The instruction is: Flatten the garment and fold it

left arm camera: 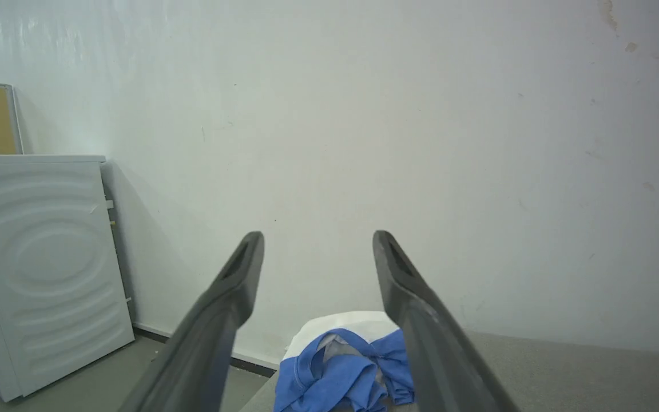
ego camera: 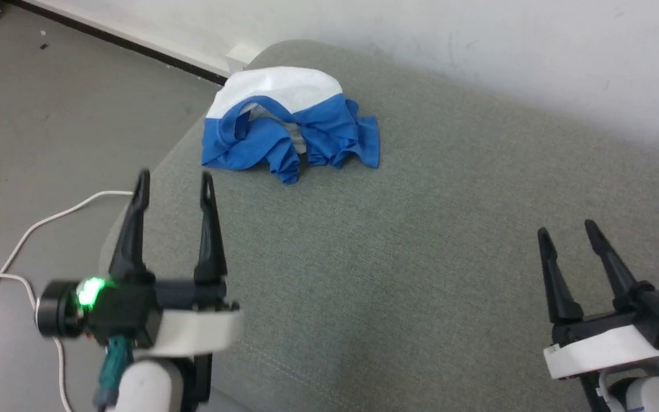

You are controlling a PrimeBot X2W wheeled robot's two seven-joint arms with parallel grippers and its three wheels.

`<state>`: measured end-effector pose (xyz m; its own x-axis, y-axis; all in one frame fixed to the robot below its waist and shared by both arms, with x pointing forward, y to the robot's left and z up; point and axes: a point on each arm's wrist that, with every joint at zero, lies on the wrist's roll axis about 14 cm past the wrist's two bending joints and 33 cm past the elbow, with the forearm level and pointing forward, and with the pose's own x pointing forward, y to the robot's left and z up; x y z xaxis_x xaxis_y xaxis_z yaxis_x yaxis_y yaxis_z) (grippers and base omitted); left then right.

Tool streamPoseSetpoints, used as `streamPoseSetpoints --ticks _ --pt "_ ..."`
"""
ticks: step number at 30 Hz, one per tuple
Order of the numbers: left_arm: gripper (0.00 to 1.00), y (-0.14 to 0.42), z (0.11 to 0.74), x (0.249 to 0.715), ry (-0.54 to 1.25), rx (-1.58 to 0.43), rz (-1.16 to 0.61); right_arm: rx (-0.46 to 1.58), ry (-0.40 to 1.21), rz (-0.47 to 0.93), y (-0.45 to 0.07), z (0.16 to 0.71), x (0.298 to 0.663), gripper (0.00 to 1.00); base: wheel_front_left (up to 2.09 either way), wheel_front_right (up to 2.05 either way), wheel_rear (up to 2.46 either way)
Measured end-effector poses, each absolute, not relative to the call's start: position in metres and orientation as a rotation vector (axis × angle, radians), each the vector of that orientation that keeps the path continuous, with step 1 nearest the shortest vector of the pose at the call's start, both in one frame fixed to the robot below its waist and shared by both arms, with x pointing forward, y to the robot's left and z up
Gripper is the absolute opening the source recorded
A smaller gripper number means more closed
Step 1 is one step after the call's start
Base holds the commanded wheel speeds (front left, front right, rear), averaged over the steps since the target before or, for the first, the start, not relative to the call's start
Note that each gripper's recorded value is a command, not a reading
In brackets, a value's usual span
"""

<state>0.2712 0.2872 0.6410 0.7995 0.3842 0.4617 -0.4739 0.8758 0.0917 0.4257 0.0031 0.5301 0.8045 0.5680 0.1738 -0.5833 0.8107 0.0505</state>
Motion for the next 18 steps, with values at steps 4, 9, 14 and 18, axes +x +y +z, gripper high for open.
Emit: streamPoseSetpoints --ticks 4,9,14,18 --pt "1.00 0.291 0.665 0.307 -0.431 0.269 0.407 0.096 -0.159 0.616 -0.004 0.533 0.434 1.00 0.00 0.00 0.00" --pt "1.00 0.298 0.674 0.349 -0.348 0.286 0.365 0.091 -0.163 0.624 -0.010 0.540 0.444 1.00 0.00 0.00 0.00" --pt "1.00 0.300 0.685 0.402 -0.279 0.343 0.307 0.075 -0.205 0.635 -0.023 0.556 0.462 1.00 0.00 0.00 0.00" --pt "1.00 0.299 0.677 0.443 -0.185 0.366 0.266 0.060 -0.201 0.634 -0.038 0.555 0.475 1.00 0.00 0.00 0.00"
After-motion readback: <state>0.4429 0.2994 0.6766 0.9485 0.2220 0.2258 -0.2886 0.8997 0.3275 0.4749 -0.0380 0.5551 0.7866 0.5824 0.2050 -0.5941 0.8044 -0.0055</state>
